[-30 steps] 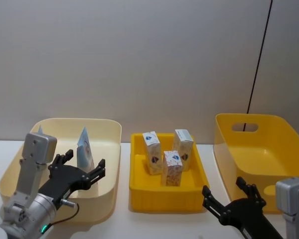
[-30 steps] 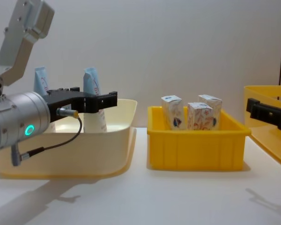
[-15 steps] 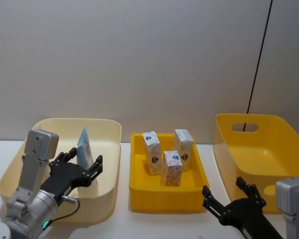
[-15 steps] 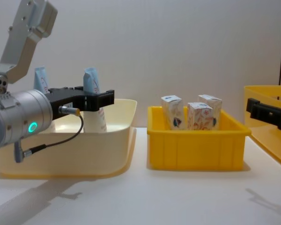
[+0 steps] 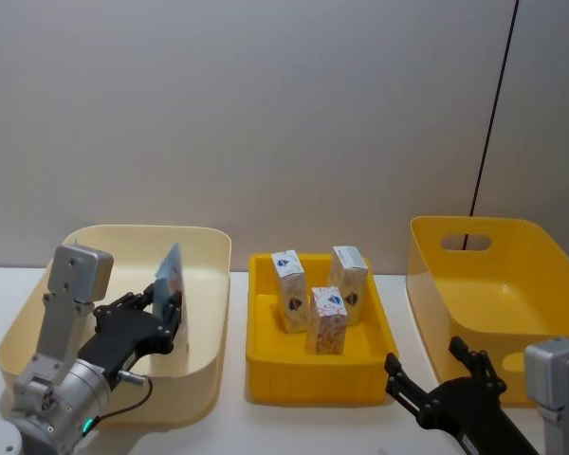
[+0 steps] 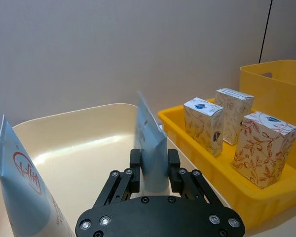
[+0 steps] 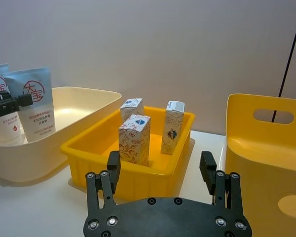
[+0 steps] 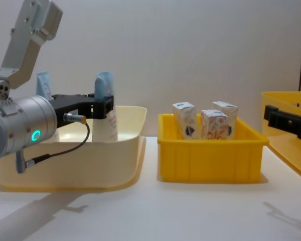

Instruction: Bimanual collaborative sorting of washing and personal care products

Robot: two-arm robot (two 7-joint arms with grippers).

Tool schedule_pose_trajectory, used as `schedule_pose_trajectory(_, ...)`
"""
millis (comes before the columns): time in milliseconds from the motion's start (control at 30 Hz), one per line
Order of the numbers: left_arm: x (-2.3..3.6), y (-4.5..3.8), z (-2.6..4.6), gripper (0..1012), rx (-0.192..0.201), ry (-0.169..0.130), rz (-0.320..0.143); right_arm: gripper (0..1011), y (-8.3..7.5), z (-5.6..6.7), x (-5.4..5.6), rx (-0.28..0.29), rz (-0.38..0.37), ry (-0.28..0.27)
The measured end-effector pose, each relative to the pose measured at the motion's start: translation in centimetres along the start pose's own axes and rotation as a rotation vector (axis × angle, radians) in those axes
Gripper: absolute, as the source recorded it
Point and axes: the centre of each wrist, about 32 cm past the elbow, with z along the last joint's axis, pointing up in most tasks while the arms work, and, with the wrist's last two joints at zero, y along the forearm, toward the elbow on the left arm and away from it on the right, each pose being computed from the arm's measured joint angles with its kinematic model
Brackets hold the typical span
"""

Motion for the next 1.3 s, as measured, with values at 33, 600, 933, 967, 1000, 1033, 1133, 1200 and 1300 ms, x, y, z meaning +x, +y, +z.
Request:
schedule_pose_trajectory(33,0.0,-0.01,0.0,330,0.0,0.0,0.0,1001,0.0,0.0,0.0,0.0,0.0,0.0)
schedule_pose_trajectory(600,0.18,-0.01,0.06,147,-0.006,0.0,-0.004,1001,0.0,0.0,0.0,0.0,0.0,0.0)
schedule_pose_trajectory(933,1.47,0.4,1.05,146,-0.085,-0.004,-0.04,1001,0.0,0.0,0.0,0.0,0.0,0.0)
schedule_pose_trajectory(967,1.74,0.48,1.35,146,-0.102,-0.005,-0.047,1001,0.0,0.0,0.0,0.0,0.0,0.0)
schedule_pose_trajectory(1000,1.9,0.54,1.54,145,-0.111,-0.006,-0.052,1001,0.0,0.0,0.0,0.0,0.0,0.0)
schedule_pose_trajectory(1033,2.09,0.62,1.79,146,-0.127,-0.004,-0.065,1001,0.0,0.0,0.0,0.0,0.0,0.0)
schedule_pose_trajectory(1133,2.53,0.78,2.4,146,-0.156,-0.004,-0.084,1001,0.0,0.0,0.0,0.0,0.0,0.0)
schedule_pose_trajectory(1200,2.89,0.93,2.93,145,-0.181,-0.001,-0.108,1001,0.0,0.0,0.0,0.0,0.0,0.0)
schedule_pose_trajectory(1300,3.33,1.15,3.65,145,-0.212,0.005,-0.141,1001,0.0,0.0,0.0,0.0,0.0,0.0)
